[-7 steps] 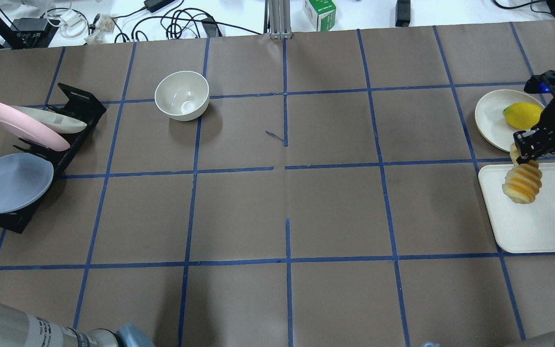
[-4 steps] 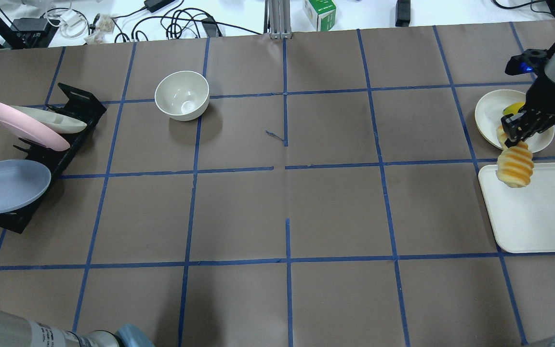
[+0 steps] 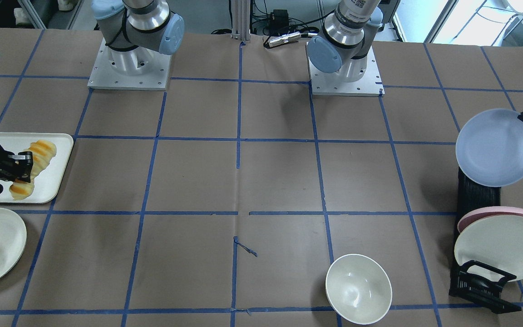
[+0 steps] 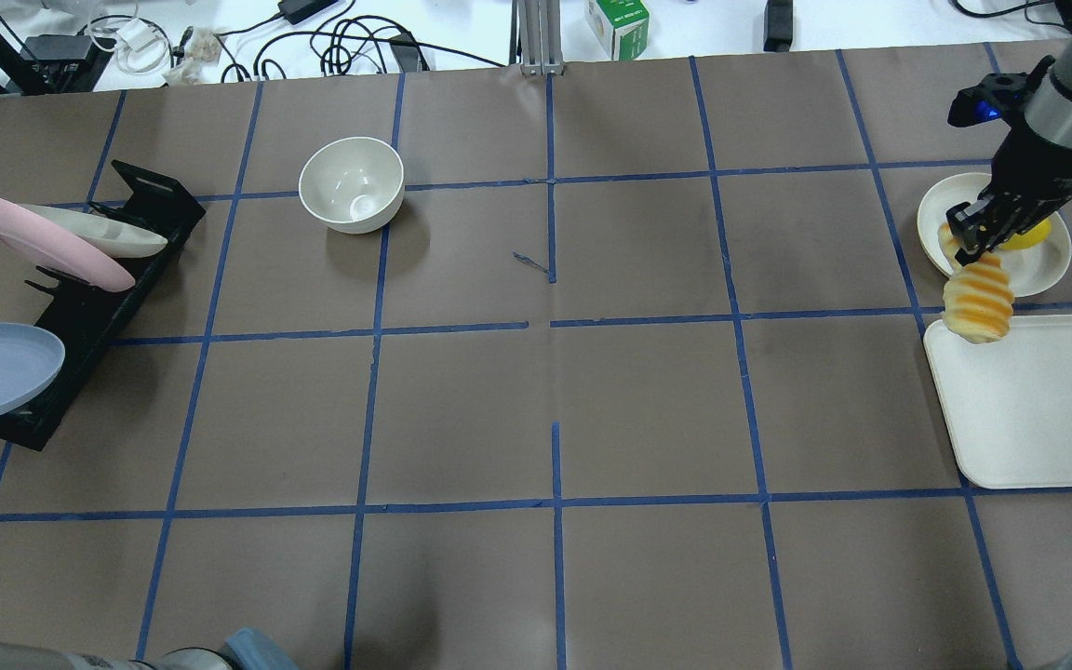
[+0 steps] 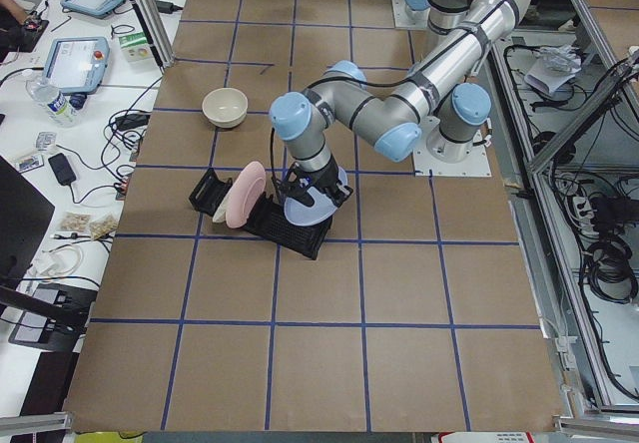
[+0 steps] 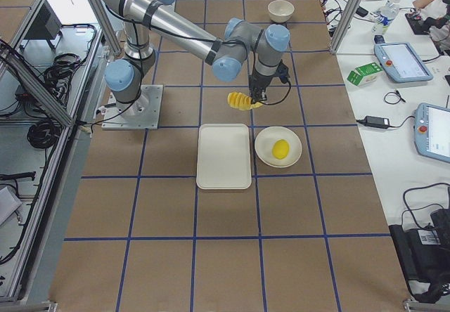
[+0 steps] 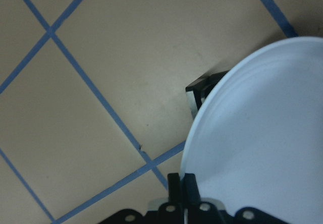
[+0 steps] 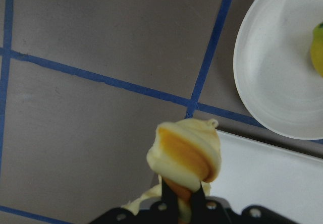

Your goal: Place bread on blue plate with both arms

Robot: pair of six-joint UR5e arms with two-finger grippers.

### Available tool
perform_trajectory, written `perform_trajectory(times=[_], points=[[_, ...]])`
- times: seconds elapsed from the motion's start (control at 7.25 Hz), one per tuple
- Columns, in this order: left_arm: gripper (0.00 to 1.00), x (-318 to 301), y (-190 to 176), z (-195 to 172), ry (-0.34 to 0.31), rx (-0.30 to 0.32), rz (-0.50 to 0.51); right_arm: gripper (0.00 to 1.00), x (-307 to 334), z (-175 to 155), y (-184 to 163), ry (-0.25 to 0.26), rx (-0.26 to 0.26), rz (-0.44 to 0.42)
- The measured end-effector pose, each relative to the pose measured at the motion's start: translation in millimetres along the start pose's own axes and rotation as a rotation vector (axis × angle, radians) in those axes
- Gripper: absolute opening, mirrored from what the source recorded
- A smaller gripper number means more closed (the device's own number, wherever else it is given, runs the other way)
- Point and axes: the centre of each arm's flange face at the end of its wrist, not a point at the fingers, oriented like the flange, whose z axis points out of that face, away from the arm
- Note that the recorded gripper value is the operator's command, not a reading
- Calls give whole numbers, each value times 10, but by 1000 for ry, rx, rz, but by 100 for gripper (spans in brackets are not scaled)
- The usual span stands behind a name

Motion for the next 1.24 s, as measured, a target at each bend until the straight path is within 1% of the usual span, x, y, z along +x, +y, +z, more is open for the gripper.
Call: perform_trajectory(times=[0.14,0.28,0.41,0.55,0.69,0.83,0.97,1.1,1.24], points=[[0,66,207,-118,36,-41,51,0,-17,-63,-34,5,9,-3],[0,256,412,-211,85,-65,137,0,-26,-93,-52,7,15,-3],[0,575,662,-344,125,-58,229,0,-34,-97,-65,5,17,9],[0,1007,1009,-517,144,-23,330,0,-91,-96,-101,2,19,24],[0,1525,1380,-666,150,47,426,0,-267,-116,-185,1,24,25],[0,2075,1731,-738,167,132,479,0,-527,-150,-286,5,28,18],[0,2615,2109,-680,216,191,497,0,-775,-176,-365,8,31,-1],[0,3101,2473,-430,292,218,487,0,-962,-182,-418,4,34,-19],[0,3484,2804,-15,366,240,449,0,-1101,-187,-459,-7,41,-19]])
